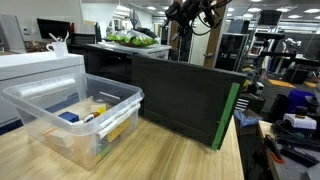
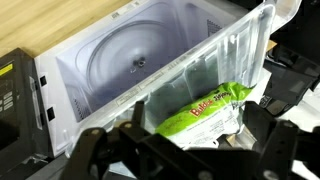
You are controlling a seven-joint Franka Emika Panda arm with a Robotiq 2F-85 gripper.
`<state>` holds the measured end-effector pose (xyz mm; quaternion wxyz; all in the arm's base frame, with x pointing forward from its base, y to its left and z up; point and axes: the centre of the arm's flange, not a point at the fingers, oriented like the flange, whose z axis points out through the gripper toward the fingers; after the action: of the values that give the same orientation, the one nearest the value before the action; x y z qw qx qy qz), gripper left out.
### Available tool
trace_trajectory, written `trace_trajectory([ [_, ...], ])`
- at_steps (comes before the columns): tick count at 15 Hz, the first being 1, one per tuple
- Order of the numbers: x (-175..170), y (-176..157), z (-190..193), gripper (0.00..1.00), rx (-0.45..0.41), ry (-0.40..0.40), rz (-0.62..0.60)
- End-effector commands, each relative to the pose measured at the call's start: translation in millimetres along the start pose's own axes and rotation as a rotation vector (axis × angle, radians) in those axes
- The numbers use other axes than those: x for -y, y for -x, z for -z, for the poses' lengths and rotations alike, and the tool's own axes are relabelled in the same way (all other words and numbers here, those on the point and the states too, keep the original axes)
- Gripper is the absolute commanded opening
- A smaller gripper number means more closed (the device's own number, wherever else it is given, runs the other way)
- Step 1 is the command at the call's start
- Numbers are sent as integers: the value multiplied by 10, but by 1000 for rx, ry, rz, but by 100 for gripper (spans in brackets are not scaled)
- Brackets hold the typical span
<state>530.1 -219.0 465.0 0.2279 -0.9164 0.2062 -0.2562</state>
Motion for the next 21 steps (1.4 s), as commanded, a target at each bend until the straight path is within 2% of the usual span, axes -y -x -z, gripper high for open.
trace_trajectory([
  [1,26,-144,-101,100,-11,-32,16],
  [7,74,-288,-229,100,-13,-48,1],
  [14,-39,-430,-422,100,1,-60,-47],
  [21,9,-486,-555,100,12,-90,28],
])
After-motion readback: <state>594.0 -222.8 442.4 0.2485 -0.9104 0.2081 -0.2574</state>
